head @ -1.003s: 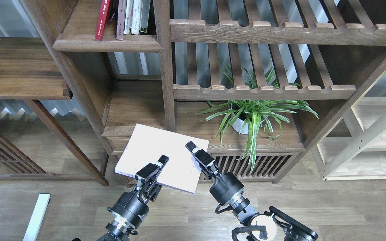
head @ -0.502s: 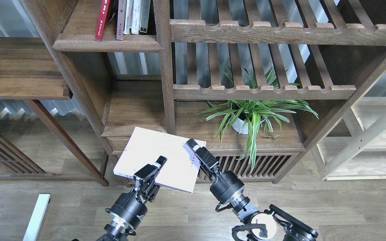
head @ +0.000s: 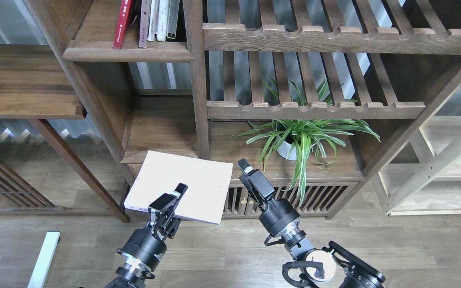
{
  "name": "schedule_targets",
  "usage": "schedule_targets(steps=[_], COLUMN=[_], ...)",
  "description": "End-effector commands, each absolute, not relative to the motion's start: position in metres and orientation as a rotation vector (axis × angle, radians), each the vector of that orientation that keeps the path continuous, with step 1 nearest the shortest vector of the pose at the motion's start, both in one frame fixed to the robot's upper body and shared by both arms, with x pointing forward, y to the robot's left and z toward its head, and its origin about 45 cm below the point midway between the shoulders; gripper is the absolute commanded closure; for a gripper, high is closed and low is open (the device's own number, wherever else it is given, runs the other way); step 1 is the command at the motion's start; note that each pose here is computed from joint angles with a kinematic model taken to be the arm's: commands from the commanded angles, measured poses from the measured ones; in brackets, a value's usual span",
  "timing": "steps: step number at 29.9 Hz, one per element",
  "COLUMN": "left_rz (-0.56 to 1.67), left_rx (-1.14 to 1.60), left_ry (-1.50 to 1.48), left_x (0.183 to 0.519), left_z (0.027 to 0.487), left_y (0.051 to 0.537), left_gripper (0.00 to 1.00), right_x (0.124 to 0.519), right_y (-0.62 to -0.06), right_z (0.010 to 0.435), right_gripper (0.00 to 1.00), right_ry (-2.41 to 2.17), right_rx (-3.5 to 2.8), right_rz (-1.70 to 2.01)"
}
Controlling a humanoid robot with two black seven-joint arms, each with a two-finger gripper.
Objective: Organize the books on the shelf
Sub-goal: 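Grip the white book with the left gripper and release the right gripper, then lift the white book with the left gripper up toward the top shelf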
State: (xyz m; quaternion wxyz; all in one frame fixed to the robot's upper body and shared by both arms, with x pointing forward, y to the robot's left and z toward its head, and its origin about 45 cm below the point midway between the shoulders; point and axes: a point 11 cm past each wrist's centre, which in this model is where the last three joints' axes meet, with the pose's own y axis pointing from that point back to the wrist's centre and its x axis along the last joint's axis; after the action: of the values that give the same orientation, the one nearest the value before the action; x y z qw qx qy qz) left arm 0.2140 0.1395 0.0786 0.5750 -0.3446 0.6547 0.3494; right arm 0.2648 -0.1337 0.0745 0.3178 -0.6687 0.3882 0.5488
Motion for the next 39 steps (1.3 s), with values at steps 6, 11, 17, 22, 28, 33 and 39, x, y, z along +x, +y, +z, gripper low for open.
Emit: schedule_targets(steps=[6, 11, 17, 22, 28, 33, 39], left_rz=[0.837, 0.903, 1.038, 1.074, 1.126, 1.170, 1.195], left_rx=[-0.650, -0.497, -0.296, -0.179, -0.072, -0.114, -0.170], left_ry=[1.368, 1.169, 0.886, 0.699, 0.523, 0.389, 0.280], left_x=[0.225, 0.234, 0.250, 0.261, 0.267, 0.284, 0.298], left_z=[0.084, 0.095, 0.121, 0.168, 0.218, 0.263, 0.299], left_y=[0.172, 0.216, 0.292, 0.335, 0.366, 0.386, 0.398], left_gripper=[0.99, 1.00, 1.00, 1.00, 1.00, 1.00, 1.00], right_x=[0.268, 0.269, 0.271, 0.271, 0.272, 0.272, 0.275], right_y=[-0.139, -0.140, -0.144, -0.146, -0.148, -0.148, -0.149], right_z=[0.073, 0.073, 0.072, 0.070, 0.066, 0.066, 0.066], right_gripper=[0.00, 0.00, 0.00, 0.00, 0.00, 0.00, 0.00], right_ry=[1.038, 1.044, 1.057, 1.066, 1.079, 1.079, 1.086], right_rx=[-1.747, -1.743, -1.731, -1.718, -1.722, -1.723, -1.727], right_rz=[1.436, 1.434, 1.428, 1.433, 1.438, 1.438, 1.433])
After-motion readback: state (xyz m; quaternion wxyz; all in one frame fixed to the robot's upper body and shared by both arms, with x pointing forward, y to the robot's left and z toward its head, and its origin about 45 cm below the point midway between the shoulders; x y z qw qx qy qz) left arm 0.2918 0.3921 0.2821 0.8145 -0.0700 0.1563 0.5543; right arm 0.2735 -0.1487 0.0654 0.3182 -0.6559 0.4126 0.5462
